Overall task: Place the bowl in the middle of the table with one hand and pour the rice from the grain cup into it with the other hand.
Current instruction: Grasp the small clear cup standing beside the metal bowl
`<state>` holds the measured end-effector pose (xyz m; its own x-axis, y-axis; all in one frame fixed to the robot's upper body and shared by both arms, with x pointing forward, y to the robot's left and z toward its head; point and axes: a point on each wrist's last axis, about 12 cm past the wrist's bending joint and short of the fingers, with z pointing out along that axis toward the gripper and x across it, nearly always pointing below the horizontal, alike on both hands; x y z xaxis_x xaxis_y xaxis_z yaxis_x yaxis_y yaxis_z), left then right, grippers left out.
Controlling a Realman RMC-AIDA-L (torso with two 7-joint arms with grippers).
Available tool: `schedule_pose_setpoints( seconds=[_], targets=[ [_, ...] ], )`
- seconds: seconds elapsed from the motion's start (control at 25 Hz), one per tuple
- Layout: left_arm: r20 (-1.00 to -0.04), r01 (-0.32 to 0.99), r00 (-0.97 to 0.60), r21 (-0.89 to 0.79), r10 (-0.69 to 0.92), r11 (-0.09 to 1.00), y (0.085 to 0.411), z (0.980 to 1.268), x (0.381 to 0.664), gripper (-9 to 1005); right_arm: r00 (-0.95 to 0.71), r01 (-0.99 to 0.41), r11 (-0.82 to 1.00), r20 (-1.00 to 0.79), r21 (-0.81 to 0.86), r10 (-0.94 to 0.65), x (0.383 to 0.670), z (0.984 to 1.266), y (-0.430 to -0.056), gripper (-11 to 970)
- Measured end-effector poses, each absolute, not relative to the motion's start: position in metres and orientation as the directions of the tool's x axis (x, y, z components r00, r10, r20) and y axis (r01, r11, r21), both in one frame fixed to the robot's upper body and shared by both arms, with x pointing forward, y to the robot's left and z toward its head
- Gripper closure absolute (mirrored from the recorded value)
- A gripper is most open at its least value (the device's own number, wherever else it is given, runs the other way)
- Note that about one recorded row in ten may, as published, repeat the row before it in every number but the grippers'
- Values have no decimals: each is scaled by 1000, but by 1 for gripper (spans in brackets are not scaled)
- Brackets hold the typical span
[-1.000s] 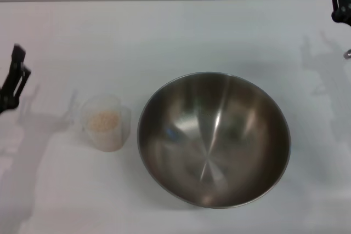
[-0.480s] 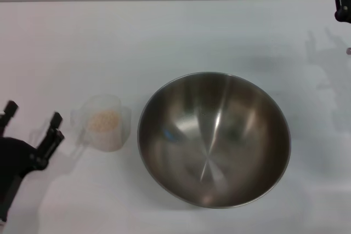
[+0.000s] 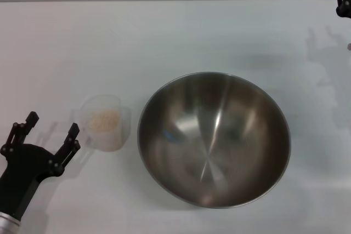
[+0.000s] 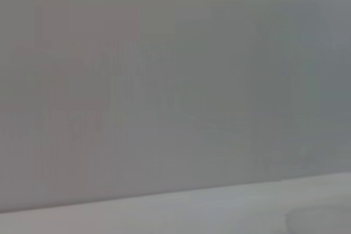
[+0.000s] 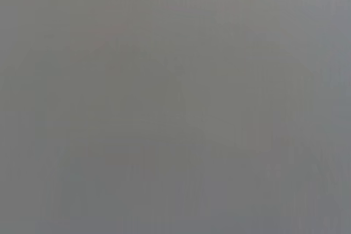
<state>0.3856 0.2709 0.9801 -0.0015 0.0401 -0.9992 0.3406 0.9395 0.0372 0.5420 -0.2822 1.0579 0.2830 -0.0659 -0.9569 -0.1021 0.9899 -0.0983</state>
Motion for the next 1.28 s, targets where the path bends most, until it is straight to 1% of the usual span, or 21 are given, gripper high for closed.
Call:
schedule_pose_setpoints(
  seconds=[0.24,0.48,0.84,1.28],
  targets=[
    [-997,347,-33,52,68,936,270,976,393,135,285,-101,990,-956,-99,-66,542,1058,-283,567],
    [-994,352,-50,74,98,933,272,975,406,135,284,-100,990,-957,-99,-67,541,1058,-283,566],
    [-993,348,-48,82,105,934,272,977,417,134,279,-100,990,-958,-100,-68,541,1057,-283,566],
    [-995,344,-39,75,94,936,270,979,421,148,277,-103,990,-958,-100,-68,543,1057,-282,567]
  ],
)
